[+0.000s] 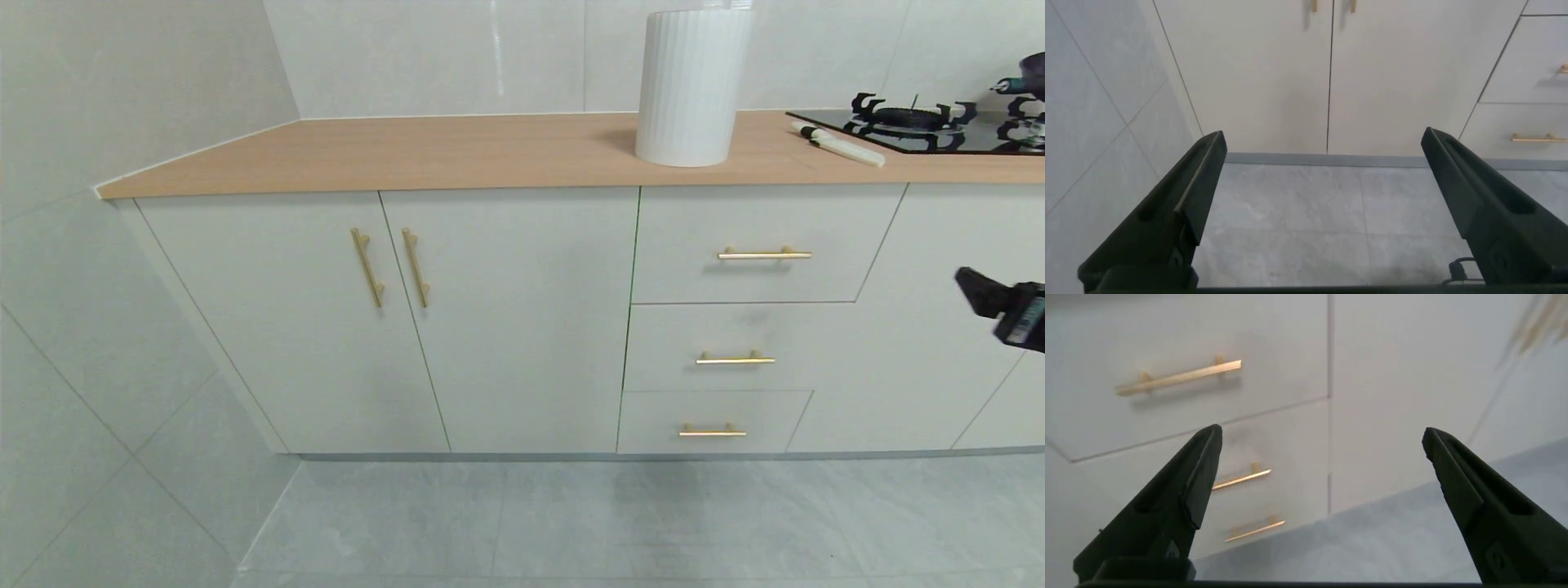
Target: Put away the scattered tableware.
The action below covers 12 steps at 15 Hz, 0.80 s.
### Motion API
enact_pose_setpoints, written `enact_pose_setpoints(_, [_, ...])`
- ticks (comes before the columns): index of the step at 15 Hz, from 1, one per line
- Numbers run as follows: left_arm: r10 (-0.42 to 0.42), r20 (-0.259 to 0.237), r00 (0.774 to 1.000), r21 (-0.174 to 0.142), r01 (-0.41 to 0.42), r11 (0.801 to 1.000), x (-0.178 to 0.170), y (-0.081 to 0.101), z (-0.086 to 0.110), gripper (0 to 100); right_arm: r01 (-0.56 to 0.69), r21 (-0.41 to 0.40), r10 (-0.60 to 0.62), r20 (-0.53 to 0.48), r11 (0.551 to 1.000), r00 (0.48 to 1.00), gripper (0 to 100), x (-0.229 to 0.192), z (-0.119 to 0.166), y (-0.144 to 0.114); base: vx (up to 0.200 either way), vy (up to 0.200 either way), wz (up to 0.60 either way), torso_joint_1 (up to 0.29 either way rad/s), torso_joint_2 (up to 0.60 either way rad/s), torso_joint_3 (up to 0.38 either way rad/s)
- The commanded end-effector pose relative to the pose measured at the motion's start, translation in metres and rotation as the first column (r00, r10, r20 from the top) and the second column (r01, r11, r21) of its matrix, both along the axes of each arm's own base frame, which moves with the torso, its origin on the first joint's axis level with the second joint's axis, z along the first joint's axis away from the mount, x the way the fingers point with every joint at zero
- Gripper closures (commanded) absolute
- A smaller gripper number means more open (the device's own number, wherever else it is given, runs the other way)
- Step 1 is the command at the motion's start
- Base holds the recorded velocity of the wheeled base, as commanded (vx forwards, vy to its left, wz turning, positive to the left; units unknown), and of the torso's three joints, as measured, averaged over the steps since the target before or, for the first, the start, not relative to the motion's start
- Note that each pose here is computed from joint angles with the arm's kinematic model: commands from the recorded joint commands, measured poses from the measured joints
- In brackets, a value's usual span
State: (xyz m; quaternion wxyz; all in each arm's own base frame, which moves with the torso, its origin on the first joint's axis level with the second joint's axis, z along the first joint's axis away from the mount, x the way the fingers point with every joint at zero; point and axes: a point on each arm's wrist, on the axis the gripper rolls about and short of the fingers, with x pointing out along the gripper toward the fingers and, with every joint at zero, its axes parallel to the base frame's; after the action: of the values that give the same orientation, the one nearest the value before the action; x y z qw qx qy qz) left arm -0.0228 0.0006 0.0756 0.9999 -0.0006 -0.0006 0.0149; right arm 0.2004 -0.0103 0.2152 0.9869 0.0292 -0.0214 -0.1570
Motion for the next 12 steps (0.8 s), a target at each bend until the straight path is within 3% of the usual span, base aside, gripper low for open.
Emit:
enact_pose_setpoints(1, [0.001, 0.000, 1.000, 0.000, -0.001, 1.000, 0.000, 0.000, 0.000, 0, -0.063, -0.131, 0.083, 0.153, 0.989, 0.985, 0, -0.141, -0.010, 0.003, 0.000, 0.000, 0.00, 0.000, 0.00, 0.000])
enact_pose_setpoints(4, [0.001, -0.001, 1.000, 0.000, -0.001, 1.000, 0.000, 0.000, 0.000, 0, -0.151, -0.125, 0.157, 0.038, 0.981, 0.987, 0, -0.197, -0.041, 0.008, 0.000, 0.000, 0.00, 0.000, 0.00, 0.000])
enact_pose_setpoints(7, [0.001, 0.000, 1.000, 0.000, -0.001, 1.000, 0.000, 0.000, 0.000, 0, -0.237, -0.130, 0.242, 0.021, 0.963, 0.970, 0, -0.230, -0.072, 0.012, 0.000, 0.000, 0.00, 0.000, 0.00, 0.000])
enact_pose_setpoints(12, [0.001, 0.000, 1.000, 0.000, -0.001, 1.000, 0.000, 0.000, 0.000, 0, -0.378, -0.059, 0.374, -0.061, 0.924, 0.925, 0, -0.229, -0.115, 0.011, 0.000, 0.000, 0.00, 0.000, 0.00, 0.000])
